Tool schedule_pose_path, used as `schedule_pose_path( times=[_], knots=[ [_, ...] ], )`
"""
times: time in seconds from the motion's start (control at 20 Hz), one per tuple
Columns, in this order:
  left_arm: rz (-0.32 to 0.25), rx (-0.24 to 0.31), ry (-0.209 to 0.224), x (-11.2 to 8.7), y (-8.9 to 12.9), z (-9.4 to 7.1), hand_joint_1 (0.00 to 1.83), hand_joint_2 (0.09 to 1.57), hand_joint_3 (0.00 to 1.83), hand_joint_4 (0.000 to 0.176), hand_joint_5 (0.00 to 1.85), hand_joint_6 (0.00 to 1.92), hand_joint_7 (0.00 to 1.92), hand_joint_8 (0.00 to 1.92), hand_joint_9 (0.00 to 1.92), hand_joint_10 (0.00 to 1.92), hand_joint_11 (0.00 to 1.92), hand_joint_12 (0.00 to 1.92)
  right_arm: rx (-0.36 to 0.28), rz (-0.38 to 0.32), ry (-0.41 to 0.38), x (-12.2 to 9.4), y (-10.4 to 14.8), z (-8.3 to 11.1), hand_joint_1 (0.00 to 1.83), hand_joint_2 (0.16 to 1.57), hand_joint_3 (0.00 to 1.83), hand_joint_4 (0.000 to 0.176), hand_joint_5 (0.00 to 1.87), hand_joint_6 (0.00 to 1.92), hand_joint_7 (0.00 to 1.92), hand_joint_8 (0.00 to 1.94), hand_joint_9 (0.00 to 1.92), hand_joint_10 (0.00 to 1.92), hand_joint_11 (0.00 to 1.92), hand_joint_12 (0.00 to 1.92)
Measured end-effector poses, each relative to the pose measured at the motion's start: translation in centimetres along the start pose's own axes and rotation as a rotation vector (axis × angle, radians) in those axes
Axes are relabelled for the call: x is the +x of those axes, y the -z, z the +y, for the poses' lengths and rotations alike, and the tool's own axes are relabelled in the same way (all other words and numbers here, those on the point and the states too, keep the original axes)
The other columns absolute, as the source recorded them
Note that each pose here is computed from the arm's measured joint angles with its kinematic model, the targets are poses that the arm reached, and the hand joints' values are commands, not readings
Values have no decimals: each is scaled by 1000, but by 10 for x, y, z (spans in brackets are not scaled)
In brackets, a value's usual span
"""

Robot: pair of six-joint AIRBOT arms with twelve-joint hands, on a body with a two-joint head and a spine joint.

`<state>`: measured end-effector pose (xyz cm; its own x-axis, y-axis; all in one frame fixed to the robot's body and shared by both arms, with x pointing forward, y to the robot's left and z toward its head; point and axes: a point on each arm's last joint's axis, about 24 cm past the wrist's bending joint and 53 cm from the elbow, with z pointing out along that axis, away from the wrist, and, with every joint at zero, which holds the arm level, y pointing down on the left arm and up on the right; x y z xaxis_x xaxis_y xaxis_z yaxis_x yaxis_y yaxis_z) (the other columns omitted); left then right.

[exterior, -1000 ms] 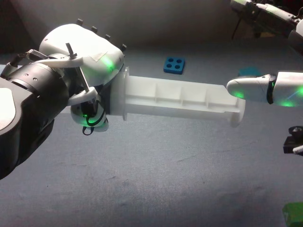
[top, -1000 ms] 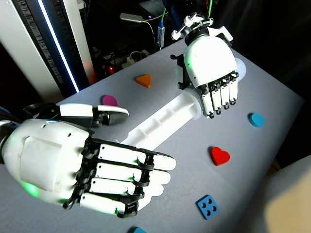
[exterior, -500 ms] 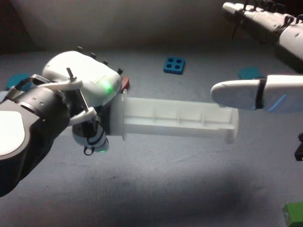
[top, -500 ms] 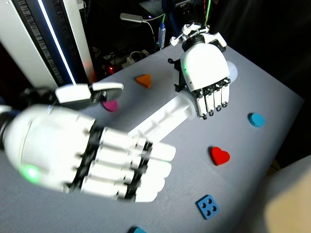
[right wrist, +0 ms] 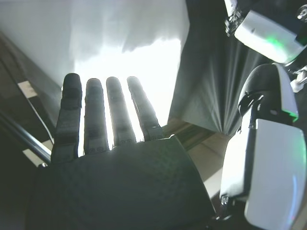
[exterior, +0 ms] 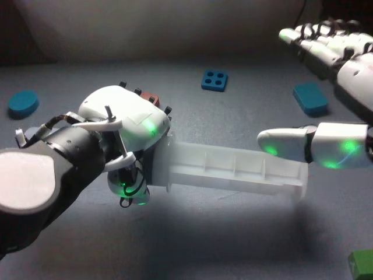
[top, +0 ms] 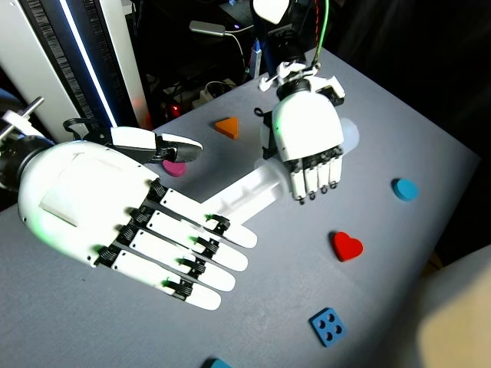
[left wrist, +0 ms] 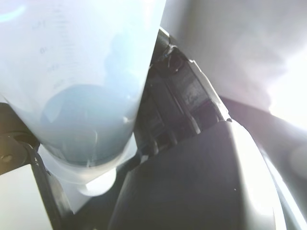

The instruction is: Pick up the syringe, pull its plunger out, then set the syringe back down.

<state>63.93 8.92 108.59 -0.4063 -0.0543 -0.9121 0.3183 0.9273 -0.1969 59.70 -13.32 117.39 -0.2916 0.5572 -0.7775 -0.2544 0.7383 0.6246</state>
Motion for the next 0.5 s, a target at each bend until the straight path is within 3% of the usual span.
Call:
schedule_pose_path(
  times=[0.25,0.5],
  knots=[
    [30,16,-5,16,-3,-2,1380,1119,0,0,913,842,984,1035,913,1300,892,1255,-1,9,-5,5,5,3,217,890,6,0,0,0,0,0,0,0,0,254],
    [20,34,-13,18,-15,-6,1378,1124,1,0,910,865,981,1057,887,1316,834,1249,-3,4,-6,6,7,2,263,857,0,0,0,0,0,0,0,0,0,351]
  ],
)
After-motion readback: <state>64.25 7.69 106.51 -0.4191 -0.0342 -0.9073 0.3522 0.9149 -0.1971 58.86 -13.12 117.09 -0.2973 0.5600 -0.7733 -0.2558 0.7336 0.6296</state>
